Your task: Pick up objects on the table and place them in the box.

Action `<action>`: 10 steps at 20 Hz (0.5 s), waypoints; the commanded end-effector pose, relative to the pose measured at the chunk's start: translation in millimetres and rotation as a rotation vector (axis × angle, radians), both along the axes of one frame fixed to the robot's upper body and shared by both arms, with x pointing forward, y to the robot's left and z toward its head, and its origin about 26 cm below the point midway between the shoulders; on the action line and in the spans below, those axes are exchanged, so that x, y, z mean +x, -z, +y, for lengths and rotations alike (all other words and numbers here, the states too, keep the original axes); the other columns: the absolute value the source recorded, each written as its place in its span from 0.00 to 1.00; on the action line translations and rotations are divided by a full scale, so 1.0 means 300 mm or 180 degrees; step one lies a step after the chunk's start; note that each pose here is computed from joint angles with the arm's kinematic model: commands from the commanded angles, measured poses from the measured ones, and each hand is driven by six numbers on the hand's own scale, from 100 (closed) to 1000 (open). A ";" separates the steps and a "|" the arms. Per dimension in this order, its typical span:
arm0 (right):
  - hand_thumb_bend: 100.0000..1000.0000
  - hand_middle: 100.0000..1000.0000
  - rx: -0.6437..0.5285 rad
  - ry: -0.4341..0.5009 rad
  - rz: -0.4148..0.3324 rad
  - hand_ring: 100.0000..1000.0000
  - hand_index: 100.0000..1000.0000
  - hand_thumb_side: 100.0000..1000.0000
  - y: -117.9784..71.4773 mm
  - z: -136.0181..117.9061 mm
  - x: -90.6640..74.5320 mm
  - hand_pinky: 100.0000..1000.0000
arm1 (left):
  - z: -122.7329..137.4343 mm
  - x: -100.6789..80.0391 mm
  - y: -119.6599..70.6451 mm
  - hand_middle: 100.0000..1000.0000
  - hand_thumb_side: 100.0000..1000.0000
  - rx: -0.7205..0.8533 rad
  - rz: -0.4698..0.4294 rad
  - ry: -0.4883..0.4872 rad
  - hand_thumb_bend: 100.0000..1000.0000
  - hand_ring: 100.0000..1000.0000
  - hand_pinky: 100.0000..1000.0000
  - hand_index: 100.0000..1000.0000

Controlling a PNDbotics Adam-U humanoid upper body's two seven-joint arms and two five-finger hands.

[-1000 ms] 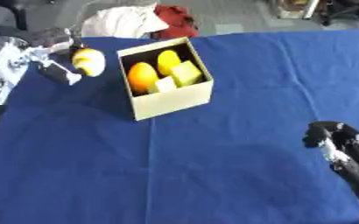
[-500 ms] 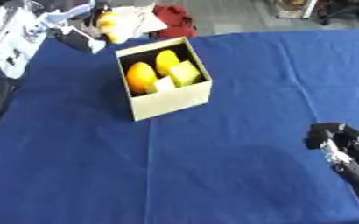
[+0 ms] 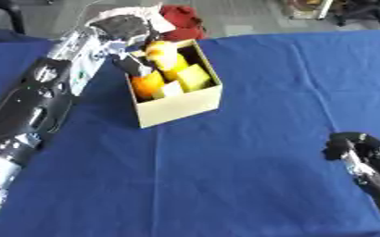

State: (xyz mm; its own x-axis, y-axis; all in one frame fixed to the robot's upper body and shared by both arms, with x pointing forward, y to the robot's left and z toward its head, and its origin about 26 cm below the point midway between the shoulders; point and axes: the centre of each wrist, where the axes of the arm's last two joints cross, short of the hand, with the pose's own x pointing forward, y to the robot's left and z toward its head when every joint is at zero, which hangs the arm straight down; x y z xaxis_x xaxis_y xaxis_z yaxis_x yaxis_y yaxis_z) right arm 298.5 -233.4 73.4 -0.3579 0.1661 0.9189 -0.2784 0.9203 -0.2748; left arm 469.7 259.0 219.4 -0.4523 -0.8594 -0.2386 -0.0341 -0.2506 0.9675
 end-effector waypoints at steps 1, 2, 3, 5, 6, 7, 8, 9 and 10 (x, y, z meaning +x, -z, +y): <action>0.00 0.54 -0.0006 -0.0029 -0.0070 0.59 0.66 0.44 -0.023 -0.003 0.003 0.60 | 0.003 0.003 -0.032 0.71 0.17 0.0077 -0.0055 0.0013 0.17 0.69 0.74 0.85; 0.00 0.54 -0.0007 -0.0028 -0.0069 0.59 0.66 0.44 -0.023 -0.003 0.002 0.60 | 0.005 0.001 -0.036 0.74 0.17 0.0083 -0.0051 0.0016 0.22 0.72 0.76 0.88; 0.00 0.54 -0.0008 -0.0026 -0.0070 0.59 0.66 0.44 -0.023 -0.004 0.002 0.60 | 0.008 -0.002 -0.043 0.79 0.29 0.0095 -0.0050 0.0025 0.27 0.77 0.81 0.92; 0.00 0.54 -0.0010 -0.0016 -0.0070 0.59 0.66 0.44 -0.022 -0.006 0.002 0.60 | 0.014 -0.011 -0.066 0.86 0.64 0.0137 -0.0104 0.0059 0.42 0.85 0.87 0.97; 0.00 0.54 -0.0011 -0.0010 -0.0071 0.59 0.66 0.43 -0.022 -0.007 0.002 0.60 | 0.017 -0.020 -0.083 0.90 0.77 0.0195 -0.0166 0.0081 0.54 0.89 0.90 0.99; 0.00 0.54 -0.0012 -0.0006 -0.0072 0.59 0.66 0.43 -0.022 -0.007 0.002 0.60 | 0.020 -0.028 -0.098 0.93 0.83 0.0273 -0.0223 0.0097 0.62 0.92 0.92 1.00; 0.00 0.54 -0.0014 -0.0004 -0.0074 0.59 0.66 0.43 -0.022 -0.008 0.002 0.60 | 0.022 -0.037 -0.114 0.95 0.89 0.0374 -0.0284 0.0110 0.68 0.94 0.94 1.00; 0.00 0.54 -0.0016 -0.0003 -0.0075 0.59 0.66 0.43 -0.022 -0.008 0.002 0.60 | 0.027 -0.046 -0.128 0.97 0.93 0.0462 -0.0335 0.0121 0.73 0.95 0.95 1.00; 0.00 0.54 -0.0020 -0.0002 -0.0074 0.59 0.66 0.44 -0.022 -0.009 0.002 0.60 | 0.033 -0.056 -0.140 0.97 0.94 0.0526 -0.0376 0.0131 0.73 0.96 0.95 1.00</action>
State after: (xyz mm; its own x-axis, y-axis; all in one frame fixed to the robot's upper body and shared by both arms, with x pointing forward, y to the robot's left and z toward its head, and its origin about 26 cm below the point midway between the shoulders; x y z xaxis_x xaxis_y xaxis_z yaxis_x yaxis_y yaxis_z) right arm 298.5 -233.5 73.4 -0.3577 0.1655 0.9190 -0.2782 0.9206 -0.2741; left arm 458.3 261.7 239.6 -0.4718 -0.8019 -0.3666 -0.1043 -0.3621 0.9263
